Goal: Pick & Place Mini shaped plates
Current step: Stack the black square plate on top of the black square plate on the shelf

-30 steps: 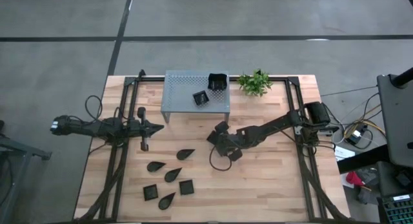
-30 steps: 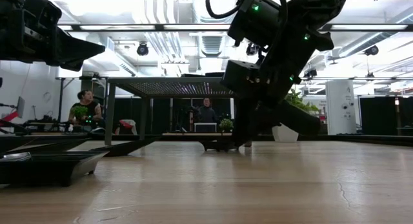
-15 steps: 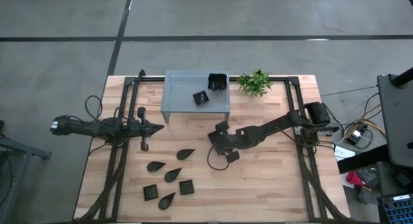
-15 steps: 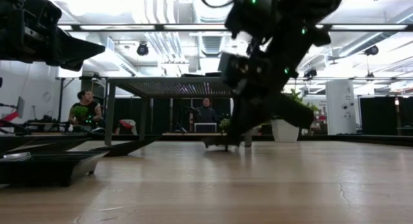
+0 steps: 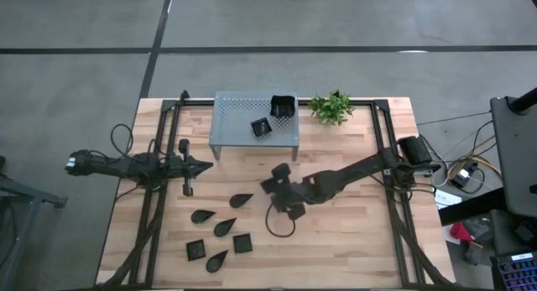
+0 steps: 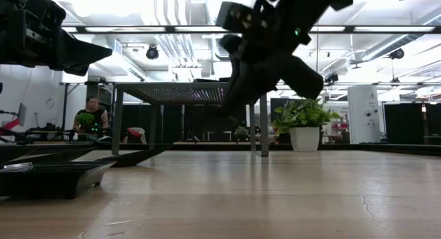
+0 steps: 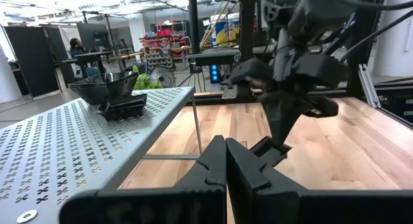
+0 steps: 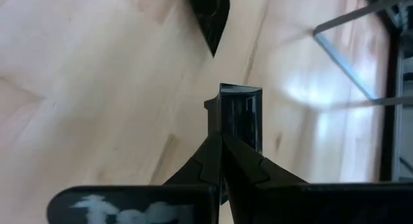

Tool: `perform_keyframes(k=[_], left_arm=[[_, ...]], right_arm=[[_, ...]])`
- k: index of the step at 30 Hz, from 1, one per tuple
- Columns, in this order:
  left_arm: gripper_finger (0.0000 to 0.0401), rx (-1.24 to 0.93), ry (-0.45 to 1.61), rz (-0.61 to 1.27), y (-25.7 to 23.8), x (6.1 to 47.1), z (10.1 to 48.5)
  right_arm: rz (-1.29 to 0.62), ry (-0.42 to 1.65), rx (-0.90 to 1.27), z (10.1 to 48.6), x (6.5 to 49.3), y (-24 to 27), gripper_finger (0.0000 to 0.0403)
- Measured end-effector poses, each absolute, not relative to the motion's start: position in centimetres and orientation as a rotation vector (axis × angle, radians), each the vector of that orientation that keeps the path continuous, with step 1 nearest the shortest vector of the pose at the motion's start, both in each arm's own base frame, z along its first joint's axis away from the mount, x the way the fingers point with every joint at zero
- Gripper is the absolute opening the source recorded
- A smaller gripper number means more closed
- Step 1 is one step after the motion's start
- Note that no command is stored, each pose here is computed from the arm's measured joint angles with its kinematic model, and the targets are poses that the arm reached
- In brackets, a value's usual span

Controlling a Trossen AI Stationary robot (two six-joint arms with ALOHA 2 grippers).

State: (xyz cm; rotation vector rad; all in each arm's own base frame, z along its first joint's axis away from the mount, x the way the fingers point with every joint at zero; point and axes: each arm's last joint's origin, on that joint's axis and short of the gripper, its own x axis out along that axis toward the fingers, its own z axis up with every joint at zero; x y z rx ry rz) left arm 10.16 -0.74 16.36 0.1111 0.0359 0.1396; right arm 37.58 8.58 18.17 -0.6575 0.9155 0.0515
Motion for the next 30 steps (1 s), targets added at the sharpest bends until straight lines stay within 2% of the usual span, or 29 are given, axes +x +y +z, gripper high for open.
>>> perform_keyframes(k=[10, 17, 30], left_arm=[[0.0000, 0.111, 0.036, 0.140, -0.7, 10.2, 16.4], [0.0000, 0.111, 0.036, 0.140, -0.7, 10.2, 16.4], [0.0000, 0.111, 0.036, 0.140, -0.7, 10.2, 16.4]], right_arm=[[0.018, 0.842, -0.802, 22.8, 39.2, 9.7, 0.0008], [-0.074, 0.831, -0.960, 25.4, 39.9, 8.9, 0.0008], [-0.208, 0.920, -1.080, 27.2, 40.7, 2.6, 0.0008]])
